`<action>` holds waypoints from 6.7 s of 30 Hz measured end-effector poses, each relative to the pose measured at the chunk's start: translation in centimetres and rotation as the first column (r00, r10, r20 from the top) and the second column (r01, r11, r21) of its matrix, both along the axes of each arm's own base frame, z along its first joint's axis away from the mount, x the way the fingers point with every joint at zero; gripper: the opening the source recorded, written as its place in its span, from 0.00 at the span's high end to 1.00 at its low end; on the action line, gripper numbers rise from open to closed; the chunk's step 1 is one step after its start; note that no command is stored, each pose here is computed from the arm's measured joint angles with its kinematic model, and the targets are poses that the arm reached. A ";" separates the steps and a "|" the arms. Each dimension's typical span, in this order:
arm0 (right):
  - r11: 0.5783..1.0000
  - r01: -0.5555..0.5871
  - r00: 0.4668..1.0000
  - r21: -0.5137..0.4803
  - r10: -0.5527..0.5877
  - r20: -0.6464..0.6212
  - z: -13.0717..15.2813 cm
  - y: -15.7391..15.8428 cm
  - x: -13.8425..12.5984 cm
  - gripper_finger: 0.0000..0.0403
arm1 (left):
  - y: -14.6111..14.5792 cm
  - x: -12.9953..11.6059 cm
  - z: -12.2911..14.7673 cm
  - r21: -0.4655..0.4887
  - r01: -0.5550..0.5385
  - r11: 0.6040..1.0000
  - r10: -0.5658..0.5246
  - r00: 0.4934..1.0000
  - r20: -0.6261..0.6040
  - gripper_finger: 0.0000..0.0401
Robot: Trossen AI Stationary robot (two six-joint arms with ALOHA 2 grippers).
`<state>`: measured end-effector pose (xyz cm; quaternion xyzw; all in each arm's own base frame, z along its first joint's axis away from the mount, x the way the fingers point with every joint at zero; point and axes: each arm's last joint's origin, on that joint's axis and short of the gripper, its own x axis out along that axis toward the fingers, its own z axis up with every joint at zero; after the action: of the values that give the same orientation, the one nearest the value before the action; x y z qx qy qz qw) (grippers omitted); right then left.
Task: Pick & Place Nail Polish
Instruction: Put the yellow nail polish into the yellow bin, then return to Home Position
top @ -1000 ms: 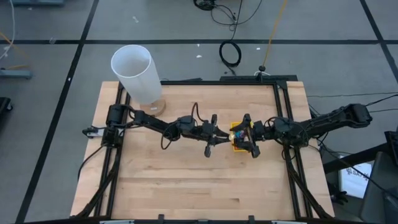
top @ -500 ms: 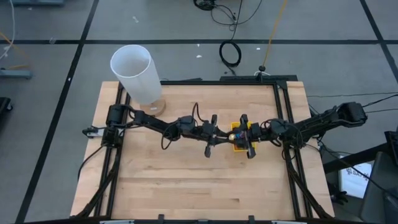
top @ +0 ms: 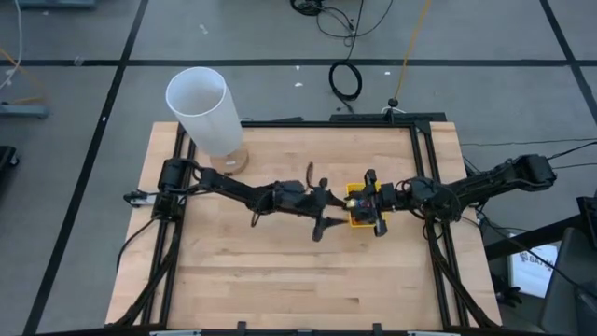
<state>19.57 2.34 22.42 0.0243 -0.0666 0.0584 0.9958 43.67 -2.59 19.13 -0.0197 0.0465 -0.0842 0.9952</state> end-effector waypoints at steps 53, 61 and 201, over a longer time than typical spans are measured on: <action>0.967 -0.110 0.957 0.229 0.165 -0.239 0.6 -0.7 -8.7 0.23 | 0.6 -19.6 5.8 0.047 -0.057 0.997 0.062 0.992 -0.109 0.11; 0.994 0.024 0.990 0.110 -0.008 -0.143 1.2 -1.4 -10.7 0.23 | 0.9 -27.2 2.9 -0.041 -0.119 0.992 0.121 0.992 0.042 0.08; 0.993 0.092 0.994 0.072 -0.088 -0.063 -4.9 -1.5 -9.9 0.23 | 0.6 -32.4 -1.7 0.085 -0.141 0.986 0.128 0.980 0.150 0.11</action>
<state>9.64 0.85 17.52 0.0600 -0.0399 0.0101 0.9973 11.29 -2.03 17.48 0.0306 -0.0229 -0.0156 0.9991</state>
